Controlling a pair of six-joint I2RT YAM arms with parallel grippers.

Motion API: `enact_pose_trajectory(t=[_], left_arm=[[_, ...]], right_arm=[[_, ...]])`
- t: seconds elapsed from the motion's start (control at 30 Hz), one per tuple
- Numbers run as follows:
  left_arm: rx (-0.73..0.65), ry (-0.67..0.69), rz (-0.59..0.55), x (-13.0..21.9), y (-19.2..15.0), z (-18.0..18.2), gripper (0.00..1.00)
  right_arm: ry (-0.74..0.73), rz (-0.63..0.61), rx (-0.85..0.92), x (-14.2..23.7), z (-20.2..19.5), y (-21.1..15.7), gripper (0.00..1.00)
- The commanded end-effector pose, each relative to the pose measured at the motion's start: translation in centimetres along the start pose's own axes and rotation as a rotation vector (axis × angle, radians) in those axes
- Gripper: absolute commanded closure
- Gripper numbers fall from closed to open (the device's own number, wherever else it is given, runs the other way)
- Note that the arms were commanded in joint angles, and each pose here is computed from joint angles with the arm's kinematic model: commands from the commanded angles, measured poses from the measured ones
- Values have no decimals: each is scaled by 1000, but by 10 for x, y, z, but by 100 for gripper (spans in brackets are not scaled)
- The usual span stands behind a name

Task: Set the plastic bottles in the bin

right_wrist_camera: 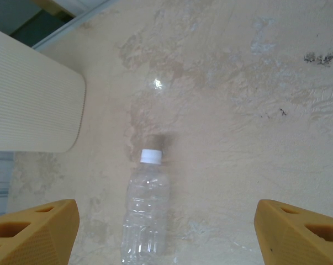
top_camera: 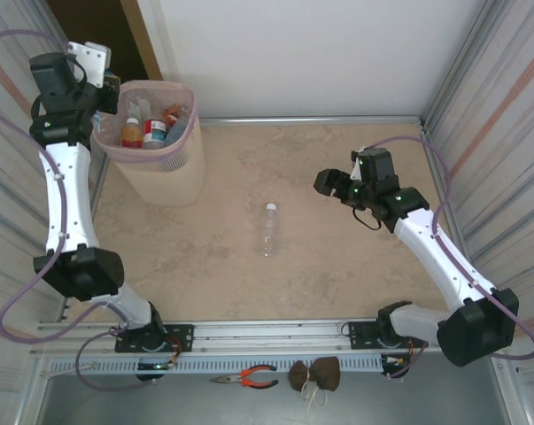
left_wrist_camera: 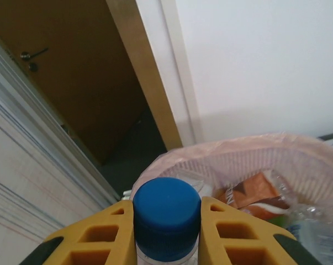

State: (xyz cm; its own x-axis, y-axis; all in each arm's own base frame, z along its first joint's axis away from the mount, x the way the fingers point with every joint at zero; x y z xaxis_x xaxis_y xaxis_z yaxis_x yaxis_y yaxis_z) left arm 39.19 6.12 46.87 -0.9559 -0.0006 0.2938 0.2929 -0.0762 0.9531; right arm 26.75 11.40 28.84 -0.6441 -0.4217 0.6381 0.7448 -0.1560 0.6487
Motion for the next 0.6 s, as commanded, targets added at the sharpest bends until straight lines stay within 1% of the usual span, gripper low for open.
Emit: enact_pose_trajectory(t=[0.0,0.23,0.4,0.57], left_arm=[[-45,31,53,-10,-11,4,94],[-4,31,195,-43,-46,8,92],[22,25,306,-68,-70,10,89],[51,11,393,-91,-87,12,84]], right_arm=[[14,-25,-2,2,7,9,18],[13,-19,-1,0,7,9,18],[10,-16,-2,-1,6,8,18],[7,-14,-2,-1,5,7,18]])
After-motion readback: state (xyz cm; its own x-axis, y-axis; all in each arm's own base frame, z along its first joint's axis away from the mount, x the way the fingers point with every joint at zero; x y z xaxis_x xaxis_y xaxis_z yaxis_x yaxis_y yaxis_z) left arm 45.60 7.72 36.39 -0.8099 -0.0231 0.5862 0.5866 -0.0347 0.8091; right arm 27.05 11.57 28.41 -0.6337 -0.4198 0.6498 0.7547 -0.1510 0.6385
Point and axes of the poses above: each hand's point on the last joint's axis, 136 mm out from that joint toward the fingers, its own x axis back along the fingers, its own z axis along the line the jaws close on, y = z × x, the point moved 9 cm from there along x, back along the fingers, and after that the axes turned 13 degrees about x, right-handed, at the moved point
